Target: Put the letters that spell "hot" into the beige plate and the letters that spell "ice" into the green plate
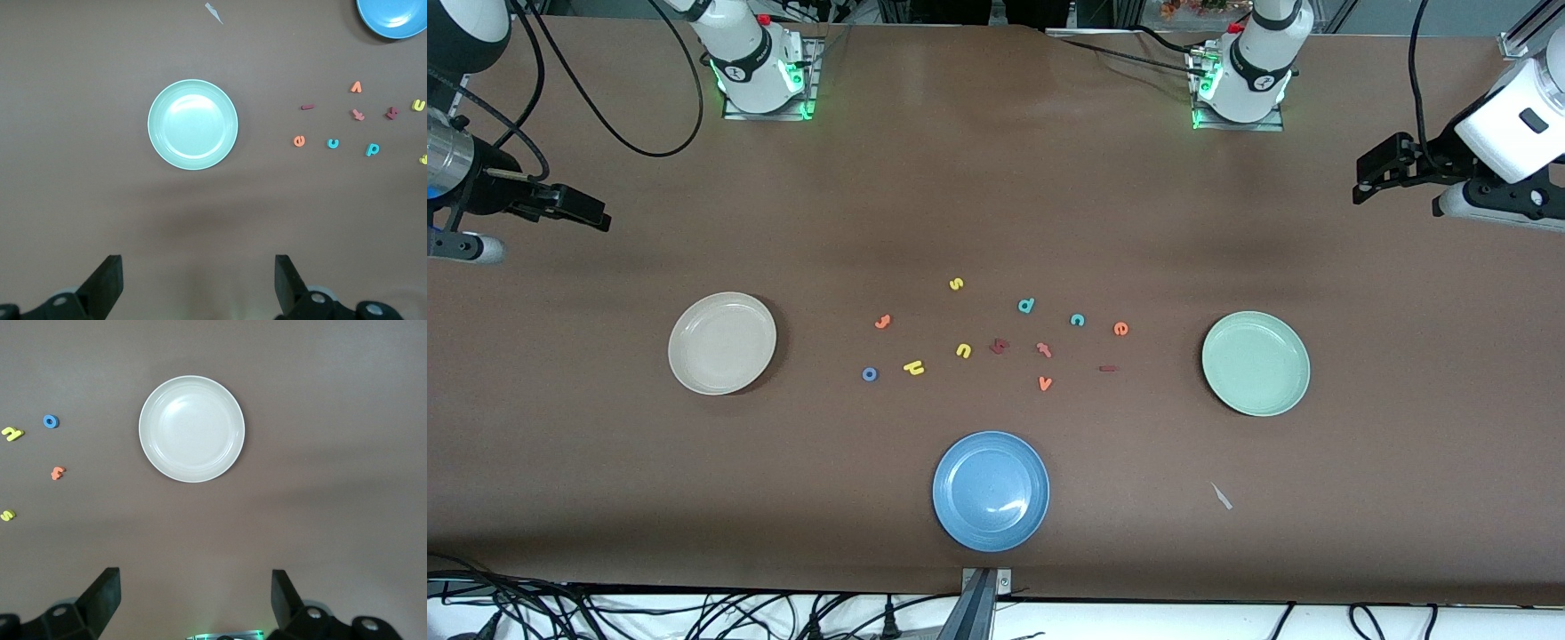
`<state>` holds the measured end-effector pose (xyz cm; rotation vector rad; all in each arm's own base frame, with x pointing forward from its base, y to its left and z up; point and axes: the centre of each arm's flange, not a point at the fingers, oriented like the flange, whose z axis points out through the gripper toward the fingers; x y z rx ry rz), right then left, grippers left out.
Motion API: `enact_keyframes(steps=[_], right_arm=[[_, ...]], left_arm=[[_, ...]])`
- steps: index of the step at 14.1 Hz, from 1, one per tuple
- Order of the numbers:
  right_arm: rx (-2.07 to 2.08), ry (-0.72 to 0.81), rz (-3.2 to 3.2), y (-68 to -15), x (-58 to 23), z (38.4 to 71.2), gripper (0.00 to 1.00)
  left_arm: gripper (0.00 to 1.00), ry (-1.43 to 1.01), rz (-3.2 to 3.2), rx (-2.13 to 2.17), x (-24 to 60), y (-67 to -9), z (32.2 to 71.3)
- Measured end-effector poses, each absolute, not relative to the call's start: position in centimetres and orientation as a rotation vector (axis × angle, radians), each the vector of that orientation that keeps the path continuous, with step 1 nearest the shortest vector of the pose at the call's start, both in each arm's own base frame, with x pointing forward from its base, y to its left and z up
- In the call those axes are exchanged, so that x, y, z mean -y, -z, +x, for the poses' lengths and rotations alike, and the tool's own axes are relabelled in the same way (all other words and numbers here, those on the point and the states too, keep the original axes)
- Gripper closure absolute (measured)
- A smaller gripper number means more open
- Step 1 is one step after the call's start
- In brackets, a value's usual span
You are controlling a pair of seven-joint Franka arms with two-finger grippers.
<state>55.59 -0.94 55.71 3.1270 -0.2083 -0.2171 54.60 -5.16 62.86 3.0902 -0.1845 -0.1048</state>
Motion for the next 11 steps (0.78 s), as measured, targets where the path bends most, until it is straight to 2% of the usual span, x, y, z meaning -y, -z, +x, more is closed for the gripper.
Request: enact_keyframes(steps=[11], right_arm=[[0.208,0.217,3.127,-55.71,0.94,55.60,0.00]], left_arm=[[0.00,0.159,3.139,0.156,5.36,-62.12,54.22]])
